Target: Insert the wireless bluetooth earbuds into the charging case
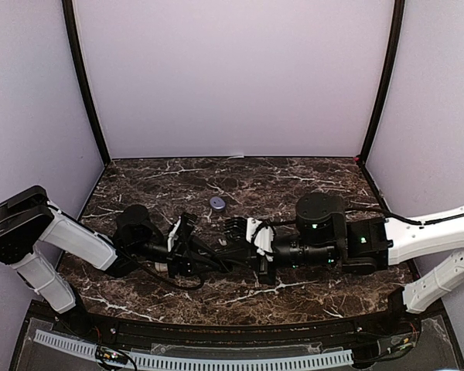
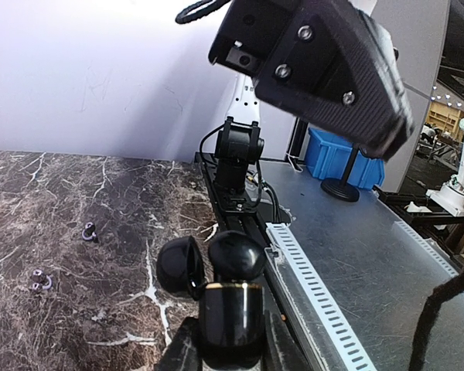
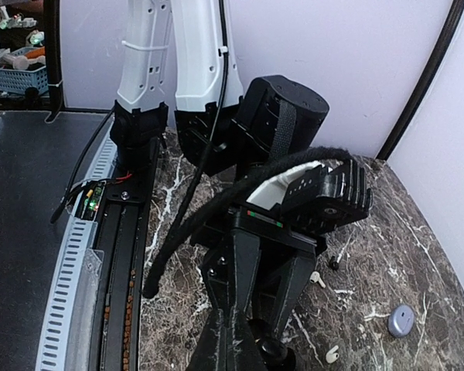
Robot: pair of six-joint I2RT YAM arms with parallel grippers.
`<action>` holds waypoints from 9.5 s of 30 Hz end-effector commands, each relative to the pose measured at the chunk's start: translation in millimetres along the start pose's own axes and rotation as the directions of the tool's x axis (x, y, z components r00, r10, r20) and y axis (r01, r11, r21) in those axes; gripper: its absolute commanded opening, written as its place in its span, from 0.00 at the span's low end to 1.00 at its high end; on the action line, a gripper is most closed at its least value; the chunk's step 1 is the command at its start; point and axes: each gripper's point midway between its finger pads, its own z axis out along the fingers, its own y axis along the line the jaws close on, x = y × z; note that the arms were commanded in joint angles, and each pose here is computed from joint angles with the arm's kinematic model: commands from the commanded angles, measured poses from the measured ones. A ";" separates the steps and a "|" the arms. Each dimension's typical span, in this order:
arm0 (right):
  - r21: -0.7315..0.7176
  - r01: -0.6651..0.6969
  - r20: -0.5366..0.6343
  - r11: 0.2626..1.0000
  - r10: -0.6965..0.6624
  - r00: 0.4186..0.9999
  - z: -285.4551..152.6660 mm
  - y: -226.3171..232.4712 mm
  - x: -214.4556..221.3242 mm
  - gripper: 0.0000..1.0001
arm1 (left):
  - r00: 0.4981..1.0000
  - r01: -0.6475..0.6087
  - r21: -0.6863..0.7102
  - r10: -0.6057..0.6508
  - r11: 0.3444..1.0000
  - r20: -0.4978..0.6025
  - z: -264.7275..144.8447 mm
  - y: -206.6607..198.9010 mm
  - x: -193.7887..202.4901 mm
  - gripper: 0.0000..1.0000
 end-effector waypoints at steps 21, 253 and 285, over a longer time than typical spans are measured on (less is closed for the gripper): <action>0.053 -0.047 -0.171 0.998 0.055 0.984 22.0 -21.8 35.5 0.00 | 0.999 -0.037 0.023 0.036 0.999 0.018 -1.5 -8.1 -7.7 0.00; 0.539 -0.394 -0.166 0.745 0.552 0.817 228.0 -180.3 186.1 0.69 | 0.922 0.369 -0.886 0.014 0.280 0.388 -260.8 55.7 -117.6 0.00; 0.572 -0.288 -0.292 0.768 0.519 0.803 262.0 -199.6 236.3 0.36 | 0.925 0.350 -0.885 0.033 0.306 0.378 -258.6 48.6 -117.3 0.00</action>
